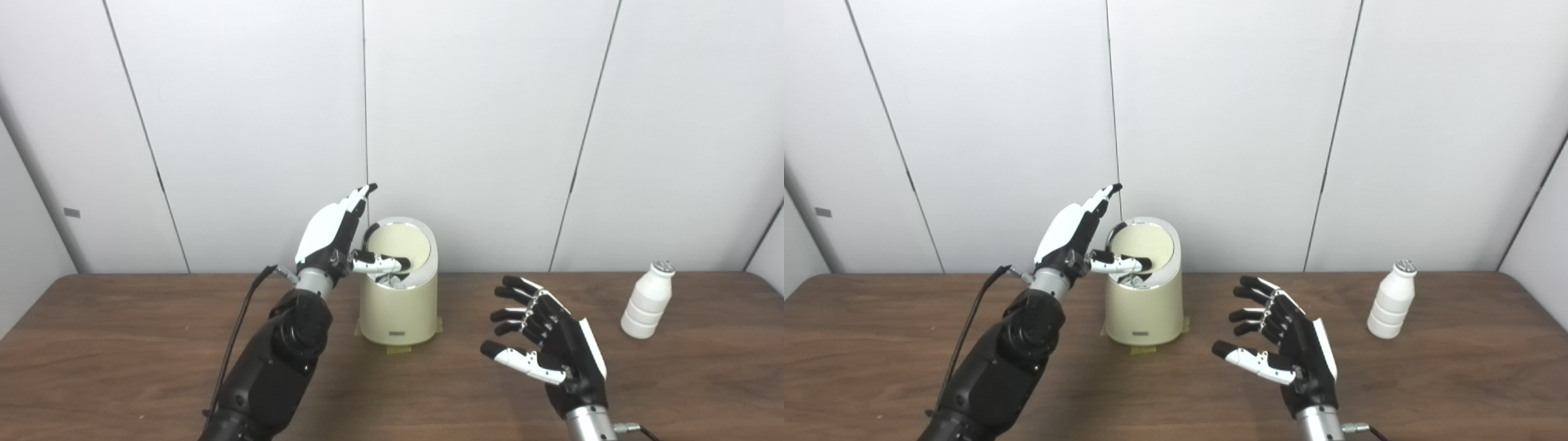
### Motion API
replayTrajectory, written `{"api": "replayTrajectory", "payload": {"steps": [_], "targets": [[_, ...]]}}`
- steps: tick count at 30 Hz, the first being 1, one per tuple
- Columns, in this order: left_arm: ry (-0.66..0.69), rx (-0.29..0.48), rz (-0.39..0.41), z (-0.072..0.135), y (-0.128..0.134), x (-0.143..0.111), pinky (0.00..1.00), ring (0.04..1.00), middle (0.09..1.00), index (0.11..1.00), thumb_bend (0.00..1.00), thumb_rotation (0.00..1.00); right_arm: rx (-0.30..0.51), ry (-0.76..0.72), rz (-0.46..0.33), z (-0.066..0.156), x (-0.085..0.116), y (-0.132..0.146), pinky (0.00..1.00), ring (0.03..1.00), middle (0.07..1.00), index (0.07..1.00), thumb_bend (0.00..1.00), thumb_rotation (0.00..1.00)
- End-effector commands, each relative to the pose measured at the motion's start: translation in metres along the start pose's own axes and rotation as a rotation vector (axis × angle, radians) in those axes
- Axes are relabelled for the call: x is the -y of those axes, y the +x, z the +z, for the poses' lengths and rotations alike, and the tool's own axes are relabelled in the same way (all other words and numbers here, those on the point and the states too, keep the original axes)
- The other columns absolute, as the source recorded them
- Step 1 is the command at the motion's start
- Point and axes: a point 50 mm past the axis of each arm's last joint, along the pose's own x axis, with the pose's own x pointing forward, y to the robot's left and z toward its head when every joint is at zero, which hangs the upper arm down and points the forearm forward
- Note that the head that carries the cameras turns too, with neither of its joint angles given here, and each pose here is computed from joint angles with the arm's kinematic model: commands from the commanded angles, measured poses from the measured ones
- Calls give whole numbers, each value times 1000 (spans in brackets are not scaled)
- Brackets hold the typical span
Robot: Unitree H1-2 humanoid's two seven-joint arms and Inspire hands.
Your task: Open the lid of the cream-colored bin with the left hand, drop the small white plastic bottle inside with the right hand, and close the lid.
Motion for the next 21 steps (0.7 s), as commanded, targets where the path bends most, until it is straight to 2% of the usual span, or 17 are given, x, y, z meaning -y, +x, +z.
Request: {"api": "replayTrajectory", "payload": {"steps": [1,5,8,11,14,17,21], "targets": [[21,68,76,27,19,-21,896,1000,1000,1000,743,74,74,4,11,18,-4,9,479,580,722,733,760,156],[24,67,77,26,19,-22,898,1000,1000,1000,733,70,74,1,13,19,-4,9,482,577,713,733,757,142],[87,68,80,26,19,-24,887,1000,1000,1000,736,70,74,-2,12,20,-5,8,480,577,711,731,760,138],[333,50,33,29,20,-28,882,1000,1000,1000,757,53,76,-6,12,21,-5,8,479,574,711,731,755,139],[552,25,-38,36,18,-33,902,1000,1000,1000,835,19,72,-4,15,20,-5,9,479,575,713,734,756,145],[673,17,-79,40,15,-34,901,1000,1000,1000,908,4,71,-1,14,21,-6,9,472,574,714,734,769,162],[784,25,-94,38,12,-32,891,1000,1000,1000,957,61,77,0,17,21,-6,10,467,573,715,733,764,162]]}}
